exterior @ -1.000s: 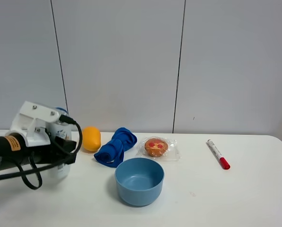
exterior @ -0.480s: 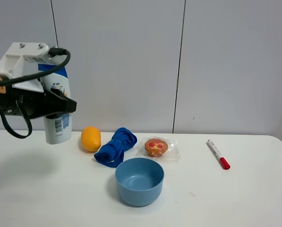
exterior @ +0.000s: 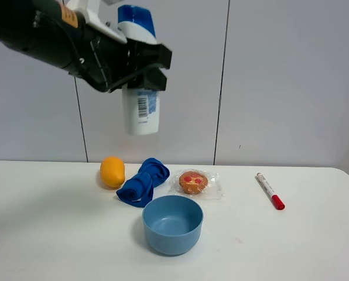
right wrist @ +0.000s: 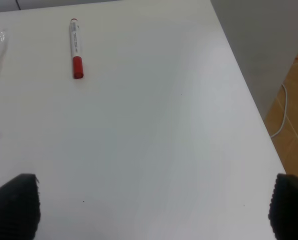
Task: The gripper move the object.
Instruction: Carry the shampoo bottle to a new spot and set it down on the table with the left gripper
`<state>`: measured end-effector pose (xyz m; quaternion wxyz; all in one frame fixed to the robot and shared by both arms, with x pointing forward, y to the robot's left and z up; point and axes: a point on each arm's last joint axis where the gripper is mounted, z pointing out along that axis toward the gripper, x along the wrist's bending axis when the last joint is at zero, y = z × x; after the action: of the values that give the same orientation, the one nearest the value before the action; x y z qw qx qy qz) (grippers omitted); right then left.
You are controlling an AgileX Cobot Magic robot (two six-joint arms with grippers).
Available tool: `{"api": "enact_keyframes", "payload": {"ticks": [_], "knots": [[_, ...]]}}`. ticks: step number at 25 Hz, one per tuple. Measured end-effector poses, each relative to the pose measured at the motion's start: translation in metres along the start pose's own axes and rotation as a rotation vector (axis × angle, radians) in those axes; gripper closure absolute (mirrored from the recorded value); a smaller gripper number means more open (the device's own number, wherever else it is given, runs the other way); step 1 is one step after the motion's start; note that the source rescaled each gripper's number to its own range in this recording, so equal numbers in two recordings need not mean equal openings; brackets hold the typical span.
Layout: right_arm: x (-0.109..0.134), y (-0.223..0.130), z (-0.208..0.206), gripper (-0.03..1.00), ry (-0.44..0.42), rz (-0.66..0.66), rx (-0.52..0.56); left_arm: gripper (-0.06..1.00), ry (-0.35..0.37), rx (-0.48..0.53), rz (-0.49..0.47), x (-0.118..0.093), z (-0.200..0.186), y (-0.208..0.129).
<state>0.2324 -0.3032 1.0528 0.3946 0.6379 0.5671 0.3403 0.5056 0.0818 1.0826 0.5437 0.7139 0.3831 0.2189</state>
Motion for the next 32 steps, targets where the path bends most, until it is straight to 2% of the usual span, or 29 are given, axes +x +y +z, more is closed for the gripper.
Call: {"api": "enact_keyframes", "payload": {"ticks": [5, 12, 19, 25, 32], "knots": [[0.0, 0.0, 0.0, -0.03, 0.0, 0.0, 0.0, 0.92, -0.062, -0.008, 0.019, -0.025, 0.024, 0.01], [0.0, 0.0, 0.0, -0.03, 0.0, 0.0, 0.0, 0.92, -0.101, -0.002, 0.033, -0.046, 0.078, 0.01], [0.0, 0.0, 0.0, -0.03, 0.0, 0.0, 0.0, 0.92, -0.154, -0.085, 0.035, -0.063, 0.124, 0.002], [0.0, 0.0, 0.0, -0.03, 0.0, 0.0, 0.0, 0.92, -0.173, -0.098, 0.055, -0.068, 0.159, -0.02], [0.0, 0.0, 0.0, -0.03, 0.0, 0.0, 0.0, 0.92, -0.187, -0.072, 0.144, -0.067, 0.185, -0.061]]}}
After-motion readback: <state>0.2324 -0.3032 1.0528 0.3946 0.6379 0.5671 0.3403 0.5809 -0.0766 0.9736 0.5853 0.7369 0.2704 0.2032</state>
